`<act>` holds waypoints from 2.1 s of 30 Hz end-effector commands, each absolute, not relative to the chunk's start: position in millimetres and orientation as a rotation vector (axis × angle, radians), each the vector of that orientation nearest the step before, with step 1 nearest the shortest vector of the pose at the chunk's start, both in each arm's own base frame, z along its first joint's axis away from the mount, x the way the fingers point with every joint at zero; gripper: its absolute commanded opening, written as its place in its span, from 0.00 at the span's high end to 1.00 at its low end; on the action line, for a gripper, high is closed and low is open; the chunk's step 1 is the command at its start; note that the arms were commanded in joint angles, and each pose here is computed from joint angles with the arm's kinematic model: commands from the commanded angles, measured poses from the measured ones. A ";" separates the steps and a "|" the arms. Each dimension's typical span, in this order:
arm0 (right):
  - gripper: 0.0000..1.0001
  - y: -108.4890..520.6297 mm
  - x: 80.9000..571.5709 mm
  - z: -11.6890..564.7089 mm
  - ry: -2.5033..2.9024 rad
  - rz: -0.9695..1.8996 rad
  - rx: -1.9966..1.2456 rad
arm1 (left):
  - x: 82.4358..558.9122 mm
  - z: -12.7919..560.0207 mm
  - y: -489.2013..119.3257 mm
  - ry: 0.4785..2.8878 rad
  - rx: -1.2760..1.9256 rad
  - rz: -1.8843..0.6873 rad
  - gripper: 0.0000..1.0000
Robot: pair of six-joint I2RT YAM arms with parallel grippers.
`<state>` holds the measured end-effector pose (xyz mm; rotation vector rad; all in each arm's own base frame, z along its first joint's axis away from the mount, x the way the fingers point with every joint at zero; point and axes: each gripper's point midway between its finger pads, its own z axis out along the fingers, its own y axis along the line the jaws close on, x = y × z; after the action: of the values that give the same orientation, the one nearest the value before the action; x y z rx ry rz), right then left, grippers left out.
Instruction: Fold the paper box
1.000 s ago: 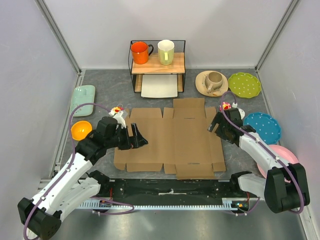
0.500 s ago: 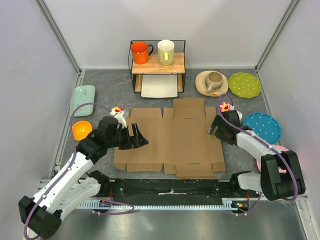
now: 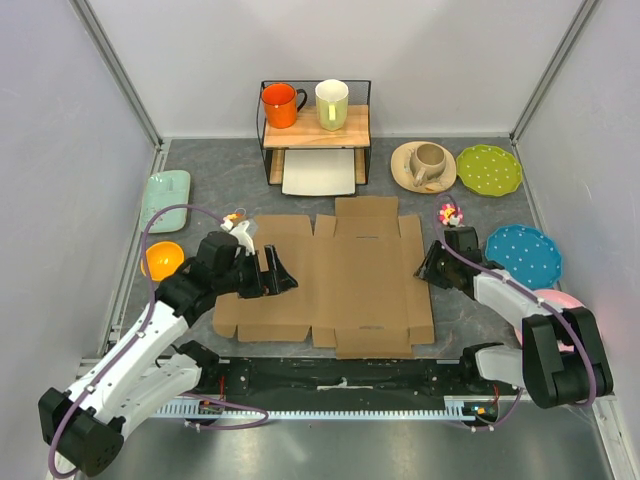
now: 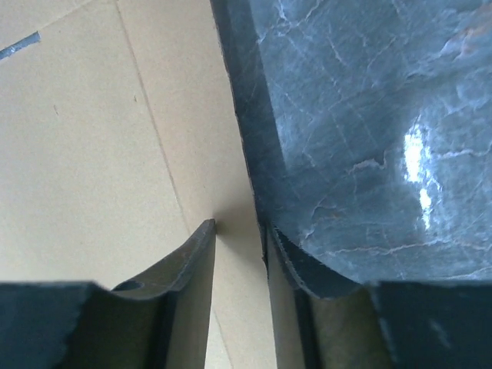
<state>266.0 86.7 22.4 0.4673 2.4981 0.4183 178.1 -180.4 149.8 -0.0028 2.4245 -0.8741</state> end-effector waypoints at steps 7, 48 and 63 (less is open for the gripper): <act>0.88 86.9 257.9 58.7 2.450 0.440 0.375 | 186.7 161.2 -188.0 2.379 0.052 -0.894 0.09; 1.00 192.7 184.3 414.2 1.964 0.834 -0.599 | 276.7 409.2 -177.3 1.243 0.432 -0.500 0.00; 1.00 198.0 159.9 418.9 1.951 0.916 -0.672 | 313.5 407.4 -210.2 1.181 0.705 -0.359 0.05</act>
<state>172.5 198.1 405.8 -0.6331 2.0001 0.8825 312.2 -205.9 367.5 0.6443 1.3335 -0.4209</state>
